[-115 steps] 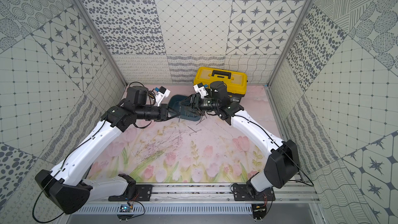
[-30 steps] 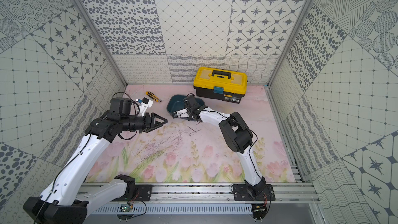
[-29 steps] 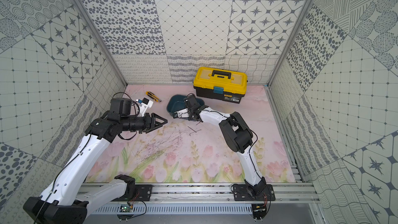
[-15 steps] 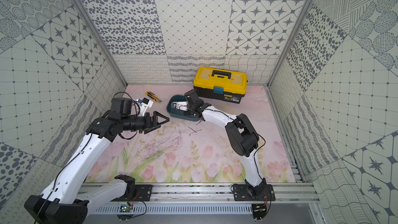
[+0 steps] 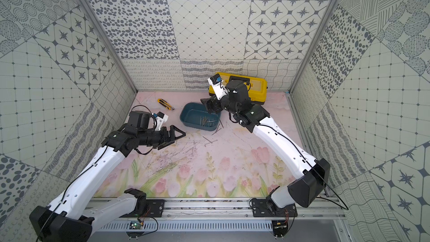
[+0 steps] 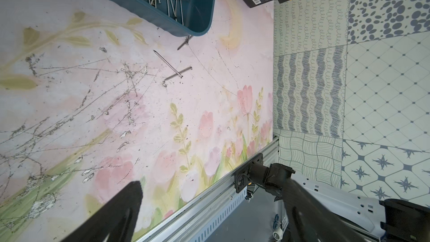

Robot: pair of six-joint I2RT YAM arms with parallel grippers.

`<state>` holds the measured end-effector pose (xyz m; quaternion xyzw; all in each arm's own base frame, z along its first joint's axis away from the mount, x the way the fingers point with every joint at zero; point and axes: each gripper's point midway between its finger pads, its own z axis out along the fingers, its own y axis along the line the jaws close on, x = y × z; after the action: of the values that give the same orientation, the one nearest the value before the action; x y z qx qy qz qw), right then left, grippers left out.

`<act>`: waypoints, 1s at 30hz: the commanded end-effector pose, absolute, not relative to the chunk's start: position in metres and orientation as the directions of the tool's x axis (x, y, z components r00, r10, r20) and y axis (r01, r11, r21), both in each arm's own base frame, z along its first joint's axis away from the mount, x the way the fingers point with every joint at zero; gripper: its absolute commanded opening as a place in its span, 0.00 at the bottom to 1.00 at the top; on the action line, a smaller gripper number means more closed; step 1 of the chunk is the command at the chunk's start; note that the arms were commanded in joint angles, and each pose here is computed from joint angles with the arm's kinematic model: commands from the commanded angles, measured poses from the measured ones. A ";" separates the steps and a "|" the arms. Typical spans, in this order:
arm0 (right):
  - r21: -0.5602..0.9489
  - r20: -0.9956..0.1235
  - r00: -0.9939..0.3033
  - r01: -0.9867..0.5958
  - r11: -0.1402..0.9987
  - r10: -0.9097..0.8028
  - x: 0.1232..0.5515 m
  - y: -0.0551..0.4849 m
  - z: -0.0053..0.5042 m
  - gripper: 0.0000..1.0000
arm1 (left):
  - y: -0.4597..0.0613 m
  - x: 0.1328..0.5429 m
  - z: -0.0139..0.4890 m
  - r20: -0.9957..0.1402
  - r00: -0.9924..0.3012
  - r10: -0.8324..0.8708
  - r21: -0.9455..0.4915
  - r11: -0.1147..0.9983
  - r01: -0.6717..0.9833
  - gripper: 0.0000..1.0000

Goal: Put the nails on the desktop into the storage box
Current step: Pick up the nail from the center of the board.

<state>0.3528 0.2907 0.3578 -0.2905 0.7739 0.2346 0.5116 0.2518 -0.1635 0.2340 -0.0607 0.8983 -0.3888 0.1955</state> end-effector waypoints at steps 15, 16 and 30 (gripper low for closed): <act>0.237 -0.534 -0.718 -0.633 0.737 -0.445 0.271 0.286 0.146 0.57 | -0.172 0.229 0.181 -0.287 -0.936 -0.202 -0.624 0.781 0.023 0.99; 0.238 -0.526 -0.721 -0.634 0.735 -0.451 0.272 0.290 0.139 0.56 | -0.172 0.225 0.176 -0.279 -0.939 -0.201 -0.623 0.782 0.018 0.99; 0.192 -0.461 -0.728 -0.641 0.743 -0.508 0.307 0.323 0.078 0.46 | -0.166 0.210 0.161 -0.254 -0.951 -0.176 -0.601 0.799 0.013 0.99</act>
<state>0.2878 0.3073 0.0609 -0.3043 0.9259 0.1675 0.1486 0.2127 -0.1683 0.1622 -0.0520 0.9340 -0.3207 0.1487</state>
